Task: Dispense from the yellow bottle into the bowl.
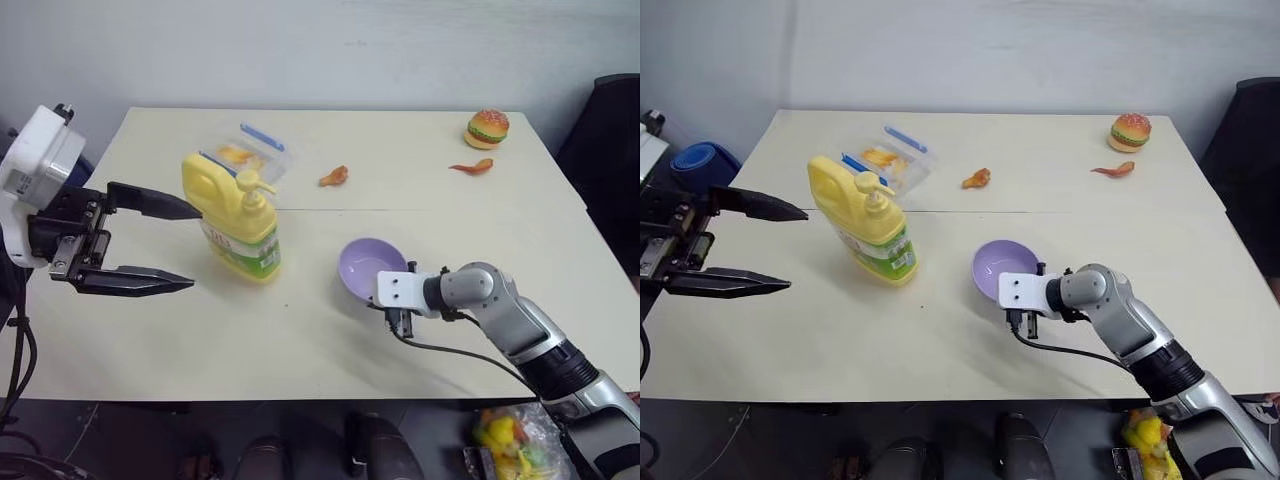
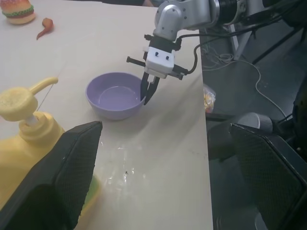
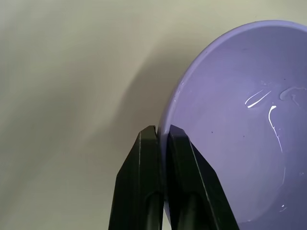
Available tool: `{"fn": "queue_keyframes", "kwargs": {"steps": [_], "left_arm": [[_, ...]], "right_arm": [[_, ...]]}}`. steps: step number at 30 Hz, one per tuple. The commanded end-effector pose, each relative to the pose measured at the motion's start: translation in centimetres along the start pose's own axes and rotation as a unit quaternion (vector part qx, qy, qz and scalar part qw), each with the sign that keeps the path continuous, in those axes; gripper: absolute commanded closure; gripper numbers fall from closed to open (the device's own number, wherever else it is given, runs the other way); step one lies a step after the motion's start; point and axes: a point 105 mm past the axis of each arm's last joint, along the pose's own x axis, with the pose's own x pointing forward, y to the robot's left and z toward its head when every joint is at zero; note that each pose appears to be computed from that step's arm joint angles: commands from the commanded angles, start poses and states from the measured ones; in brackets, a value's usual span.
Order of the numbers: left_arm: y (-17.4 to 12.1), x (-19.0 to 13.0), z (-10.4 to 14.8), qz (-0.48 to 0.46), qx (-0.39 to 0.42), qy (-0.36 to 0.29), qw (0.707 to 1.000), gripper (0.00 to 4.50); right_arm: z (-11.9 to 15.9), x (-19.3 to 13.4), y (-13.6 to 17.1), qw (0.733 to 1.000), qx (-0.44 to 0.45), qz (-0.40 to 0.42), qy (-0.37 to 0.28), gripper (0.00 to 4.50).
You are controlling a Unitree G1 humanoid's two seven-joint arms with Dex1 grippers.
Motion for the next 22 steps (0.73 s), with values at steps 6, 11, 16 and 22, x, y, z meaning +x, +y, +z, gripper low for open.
{"fn": "queue_keyframes", "kwargs": {"steps": [6,11,16,22], "left_arm": [[-0.2,-0.7,0.4,0.005,0.026,0.011,1.0,0.0],[-0.1,-1.2,-0.3,0.015,0.016,0.017,1.0,0.0],[0.1,-2.7,-0.7,0.053,-0.006,0.011,0.999,0.0],[0.5,-4.5,-0.2,0.094,-0.022,-0.013,0.995,0.0]], "right_arm": [[1.3,-2.1,-0.5,0.999,0.043,-0.004,-0.031,1.79],[3.6,-8.5,-2.4,0.985,0.142,-0.028,-0.093,0.14],[4.4,-16.0,-3.0,0.966,0.212,-0.04,-0.142,0.02],[4.1,-20.3,-2.6,0.95,0.257,-0.048,-0.169,0.02]]}}
